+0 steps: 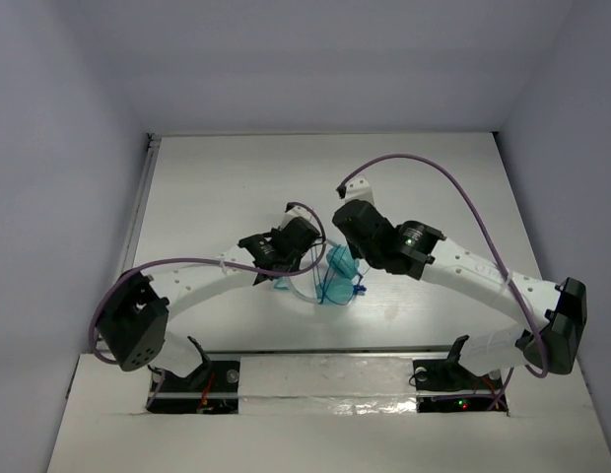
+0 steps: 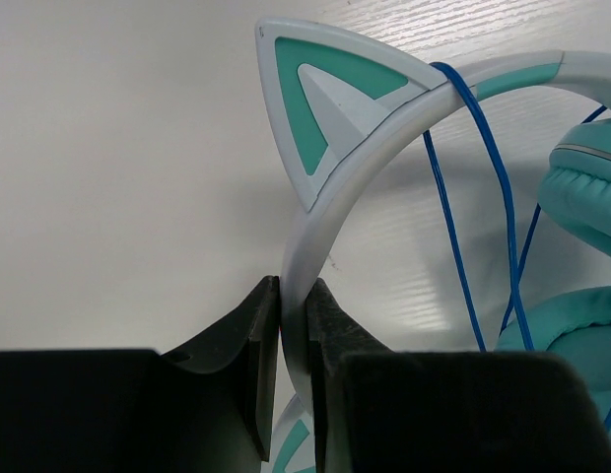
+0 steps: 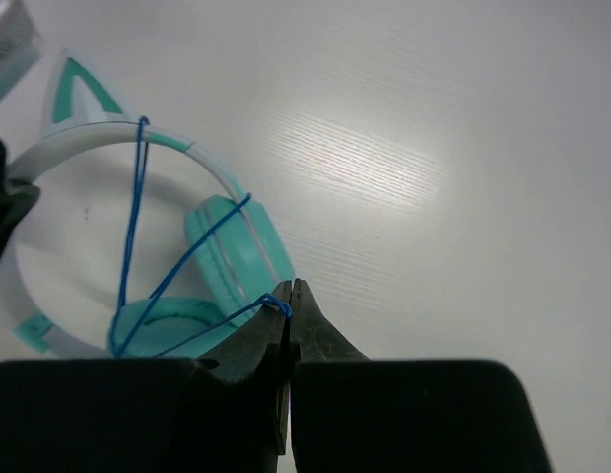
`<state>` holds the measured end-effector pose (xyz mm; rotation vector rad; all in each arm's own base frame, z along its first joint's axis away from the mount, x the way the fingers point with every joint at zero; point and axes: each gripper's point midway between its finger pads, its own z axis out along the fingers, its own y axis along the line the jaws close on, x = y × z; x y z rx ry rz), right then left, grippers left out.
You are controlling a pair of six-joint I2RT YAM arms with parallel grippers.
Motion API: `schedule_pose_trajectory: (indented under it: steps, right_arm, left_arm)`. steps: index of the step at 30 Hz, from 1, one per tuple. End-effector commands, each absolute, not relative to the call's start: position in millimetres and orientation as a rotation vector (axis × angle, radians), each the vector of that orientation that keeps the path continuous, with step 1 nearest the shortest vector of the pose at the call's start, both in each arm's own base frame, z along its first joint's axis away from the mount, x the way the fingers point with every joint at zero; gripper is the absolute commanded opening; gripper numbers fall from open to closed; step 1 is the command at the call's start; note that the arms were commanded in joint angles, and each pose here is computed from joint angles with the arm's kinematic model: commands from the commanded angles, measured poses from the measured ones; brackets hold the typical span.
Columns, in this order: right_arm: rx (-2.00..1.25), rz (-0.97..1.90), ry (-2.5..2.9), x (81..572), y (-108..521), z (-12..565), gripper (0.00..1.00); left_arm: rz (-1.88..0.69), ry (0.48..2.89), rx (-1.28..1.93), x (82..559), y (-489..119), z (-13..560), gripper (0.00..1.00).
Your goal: Wrap the headphones
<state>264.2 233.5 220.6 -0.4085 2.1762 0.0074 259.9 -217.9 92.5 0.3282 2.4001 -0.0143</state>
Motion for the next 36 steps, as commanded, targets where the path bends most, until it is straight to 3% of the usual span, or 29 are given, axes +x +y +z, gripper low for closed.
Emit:
schedule_pose_trajectory:
  steps: [1, 8, 21, 33, 36]
  right_arm:
    - [-0.303, -0.07, 2.091, 276, 219, 248, 0.0]
    - [-0.203, 0.045, 1.993, 286, 225, 271, 0.12]
    - [-0.056, 0.279, 1.895, 310, 212, 269, 0.17]
    - [-0.029, 0.621, 1.782, 315, 237, 257, 0.17]
    - [-0.027, 0.649, 1.747, 320, 237, 255, 0.26]
  left_arm:
    - [-0.041, 2.332, 0.341, 261, -214, 132, 0.0]
    - [-0.239, 2.297, 0.487, 248, -237, 149, 0.0]
    - [-0.793, 2.107, 0.61, 231, -278, 228, 0.0]
    - [-0.896, 1.895, 0.546, 258, -270, 331, 0.0]
    - [-0.904, 1.856, 0.538, 262, -268, 352, 0.0]
